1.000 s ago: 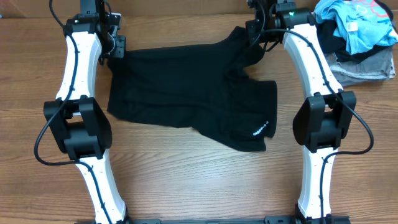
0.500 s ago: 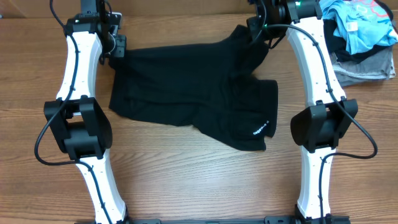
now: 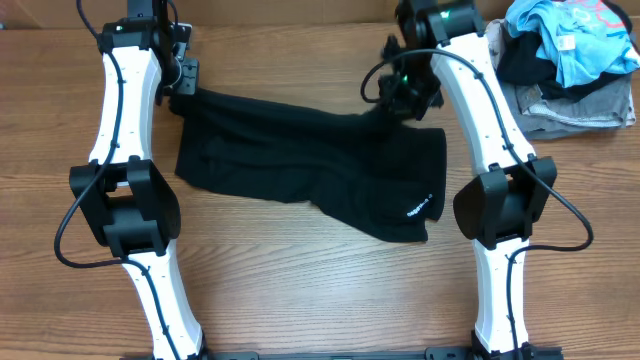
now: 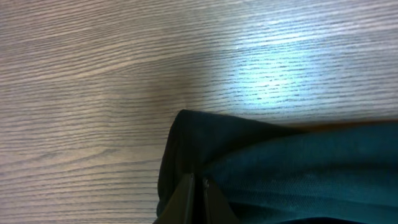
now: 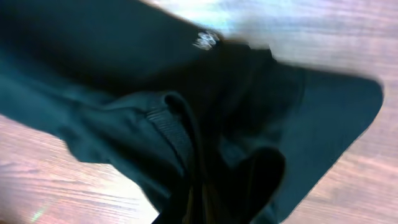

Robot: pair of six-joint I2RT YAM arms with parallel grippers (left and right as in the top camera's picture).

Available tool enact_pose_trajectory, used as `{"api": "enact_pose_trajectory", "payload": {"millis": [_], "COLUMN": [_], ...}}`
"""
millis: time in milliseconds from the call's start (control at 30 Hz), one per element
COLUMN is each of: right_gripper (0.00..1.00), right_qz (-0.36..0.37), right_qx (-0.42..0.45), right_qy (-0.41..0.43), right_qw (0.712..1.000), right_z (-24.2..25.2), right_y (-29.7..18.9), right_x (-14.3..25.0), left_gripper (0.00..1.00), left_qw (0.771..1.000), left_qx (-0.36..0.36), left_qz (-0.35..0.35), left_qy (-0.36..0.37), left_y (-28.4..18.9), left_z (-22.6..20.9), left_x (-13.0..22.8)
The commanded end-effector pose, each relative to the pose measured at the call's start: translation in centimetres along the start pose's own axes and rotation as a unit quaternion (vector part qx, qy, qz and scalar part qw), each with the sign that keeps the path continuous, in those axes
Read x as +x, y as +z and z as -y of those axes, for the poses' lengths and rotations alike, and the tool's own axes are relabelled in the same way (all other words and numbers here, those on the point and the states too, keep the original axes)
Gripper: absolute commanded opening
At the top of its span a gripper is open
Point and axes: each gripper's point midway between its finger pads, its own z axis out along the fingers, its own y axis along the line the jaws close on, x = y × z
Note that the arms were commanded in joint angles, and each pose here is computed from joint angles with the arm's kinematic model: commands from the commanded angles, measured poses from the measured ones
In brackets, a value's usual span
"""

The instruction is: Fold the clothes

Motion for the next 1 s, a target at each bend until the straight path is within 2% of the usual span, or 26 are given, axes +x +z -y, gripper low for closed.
{"api": "enact_pose_trajectory", "payload": {"millis": [0, 233, 267, 300, 333, 367, 400, 467, 633, 833, 967], "right_gripper": [0.04, 0.04, 0.08, 0.19, 0.37, 0.45, 0.48, 0.48, 0.47, 0.49, 0.52], "right_qz": [-0.017, -0.075, -0.084, -0.090, -0.094, -0.097, -0.098, -0.097, -0.073, -0.007, 0.041], "right_qx": [0.021, 0.027, 0.028, 0.029, 0.030, 0.030, 0.030, 0.029, 0.002, -0.056, -0.073], "right_qy": [0.049, 0.072, 0.073, 0.074, 0.075, 0.075, 0.075, 0.074, 0.066, 0.025, 0.008], "right_qw": [0.998, 0.994, 0.993, 0.993, 0.992, 0.992, 0.992, 0.992, 0.995, 0.998, 0.996], "right_z": [1.4, 2.2, 2.2, 2.3, 2.3, 2.4, 2.4, 2.5, 2.0, -0.7, -2.4], "right_y": [1.0, 3.4, 3.6, 3.8, 4.0, 4.1, 4.1, 4.0, 2.2, -3.4, -7.3], "right_x": [0.6, 2.9, 3.3, 3.6, 3.7, 3.9, 3.9, 3.8, 3.4, 3.9, 4.9], "left_gripper": [0.04, 0.04, 0.08, 0.22, 0.41, 0.58, 0.68, 0.78, 0.85, 0.93, 0.95], "left_qw": [1.000, 0.997, 0.996, 0.996, 0.995, 0.995, 0.995, 0.995, 0.994, 0.986, 0.986], "left_qx": [-0.007, 0.007, 0.008, 0.010, 0.011, 0.011, 0.011, 0.012, 0.044, 0.138, 0.142], "left_qz": [-0.013, -0.077, -0.084, -0.089, -0.092, -0.095, -0.096, -0.100, -0.094, -0.089, -0.091], "left_qy": [0.013, 0.018, 0.018, 0.018, 0.019, 0.019, 0.019, 0.020, 0.014, 0.030, 0.016], "left_y": [0.7, 3.1, 3.2, 3.2, 3.2, 3.1, 3.0, 2.7, 0.9, 0.2, 1.1], "left_z": [-0.3, 0.5, 0.5, 0.6, 0.6, 0.6, 0.7, 0.7, 1.4, 2.4, 1.0], "left_x": [0.7, 4.0, 4.3, 4.6, 4.8, 4.9, 4.9, 5.0, 4.5, 5.1, 5.8]}}
